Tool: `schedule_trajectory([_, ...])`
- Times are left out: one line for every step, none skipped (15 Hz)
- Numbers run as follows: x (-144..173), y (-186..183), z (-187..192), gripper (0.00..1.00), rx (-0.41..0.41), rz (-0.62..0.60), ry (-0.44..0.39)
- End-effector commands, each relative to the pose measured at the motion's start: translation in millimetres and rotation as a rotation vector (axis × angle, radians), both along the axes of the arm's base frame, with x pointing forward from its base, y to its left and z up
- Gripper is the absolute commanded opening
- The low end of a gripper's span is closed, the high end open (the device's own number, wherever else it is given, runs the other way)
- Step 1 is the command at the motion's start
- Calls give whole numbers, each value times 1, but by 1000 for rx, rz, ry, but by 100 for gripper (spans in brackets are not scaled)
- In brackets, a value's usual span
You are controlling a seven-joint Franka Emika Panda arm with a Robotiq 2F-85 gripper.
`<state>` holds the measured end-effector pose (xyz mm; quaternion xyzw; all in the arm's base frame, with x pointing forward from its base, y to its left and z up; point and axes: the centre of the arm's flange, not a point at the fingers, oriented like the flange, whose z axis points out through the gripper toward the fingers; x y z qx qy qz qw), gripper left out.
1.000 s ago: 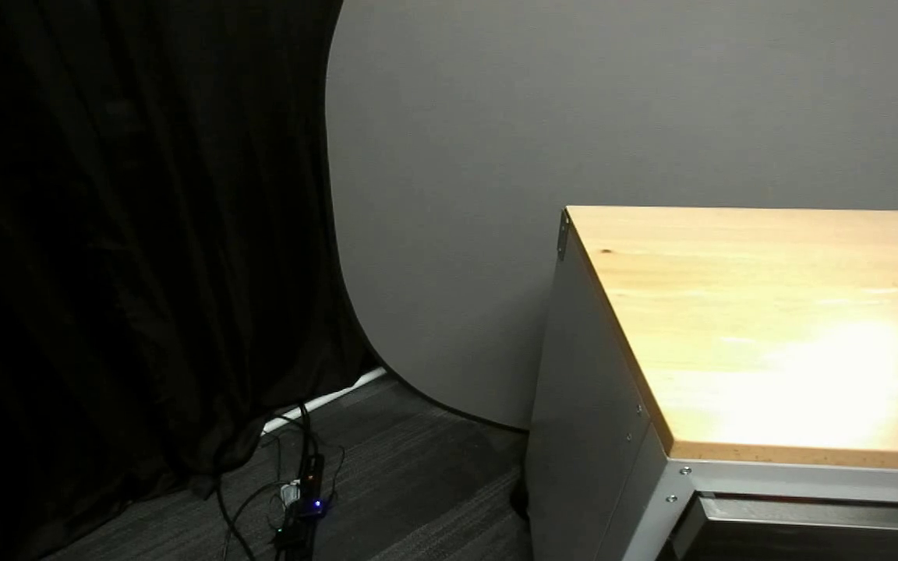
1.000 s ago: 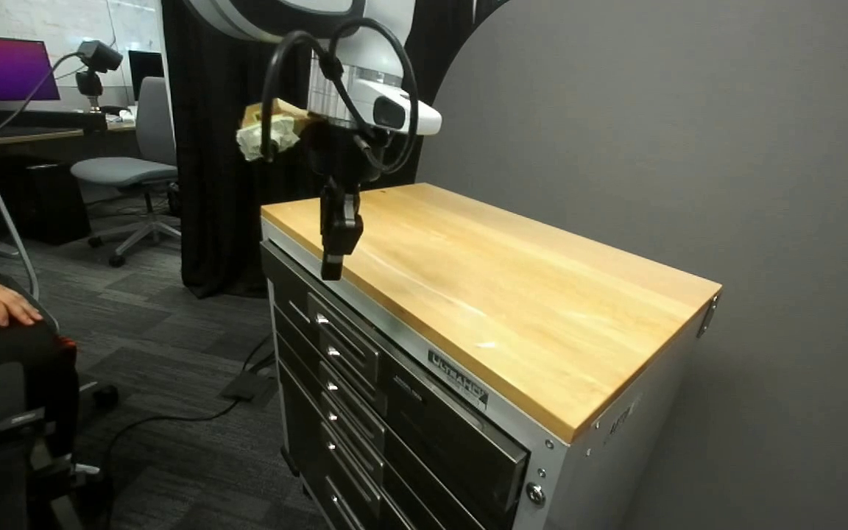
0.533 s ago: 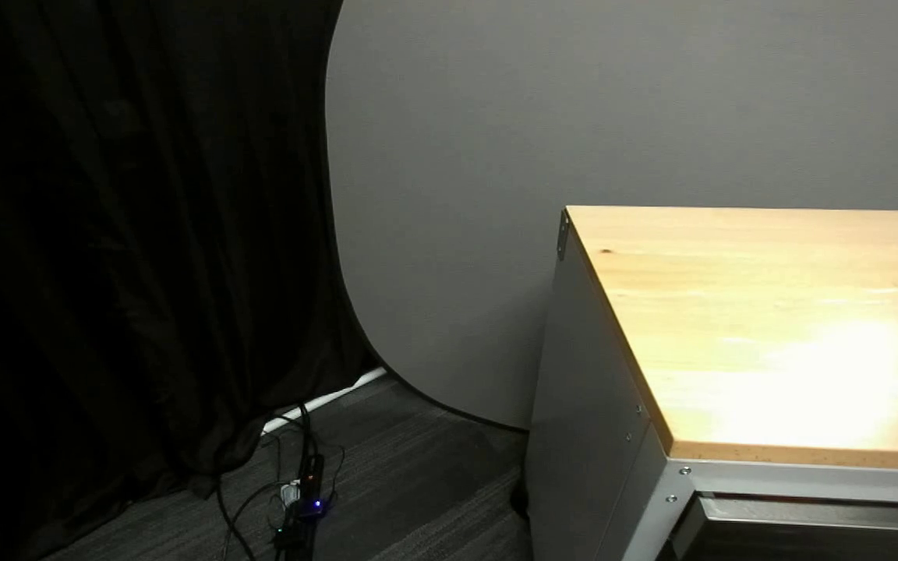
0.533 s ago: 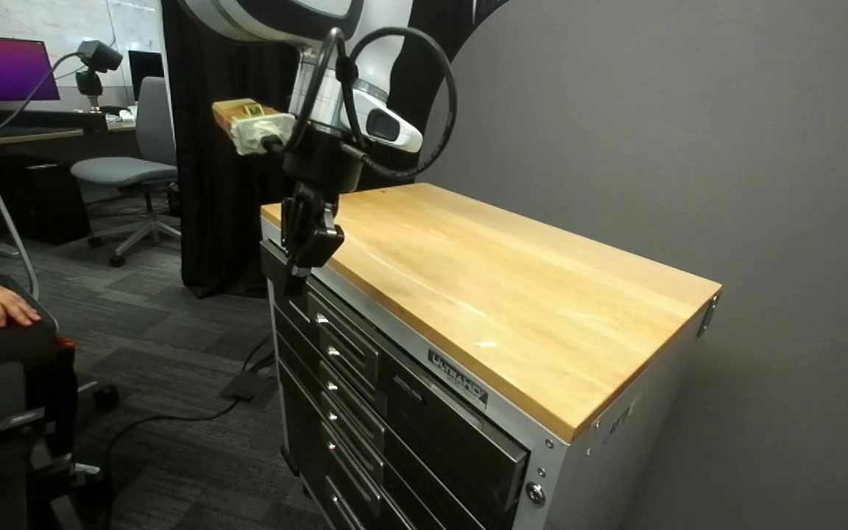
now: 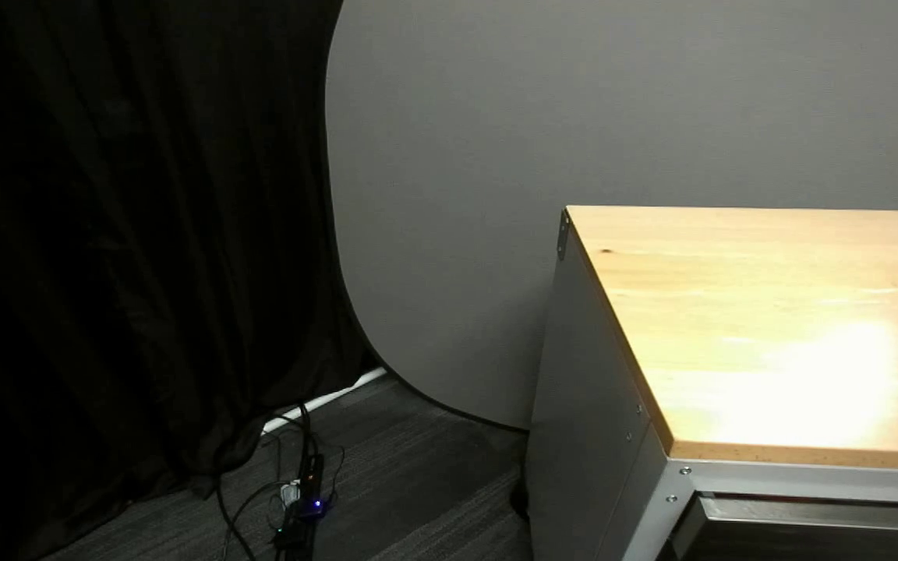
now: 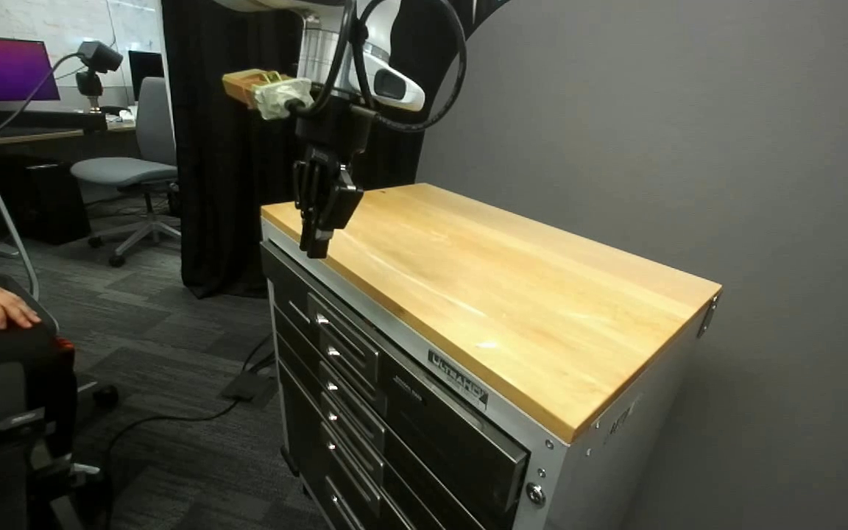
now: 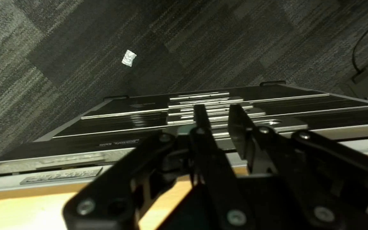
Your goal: Put the screwdriver inside the open drawer, close the open drawer
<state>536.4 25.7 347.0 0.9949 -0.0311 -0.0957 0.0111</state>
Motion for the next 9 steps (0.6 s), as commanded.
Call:
schedule_trajectory([13, 11, 18, 56, 29, 9, -48])
schedule_trajectory([15, 13, 21, 63, 34, 8, -61])
schedule_trajectory([17, 16, 24, 72, 39, 10, -72])
schedule_trajectory([21, 18, 28, 79, 46, 13, -81])
schedule_trajectory([25, 21, 32, 87, 47, 14, -90])
schedule_trajectory([28, 24, 37, 94, 47, 20, -98])
schedule_trajectory([32, 27, 42, 99, 47, 25, -102])
schedule_trajectory([36, 30, 48, 100, 49, 23, -108])
schedule_trajectory([40, 33, 54, 100, 56, 13, -116])
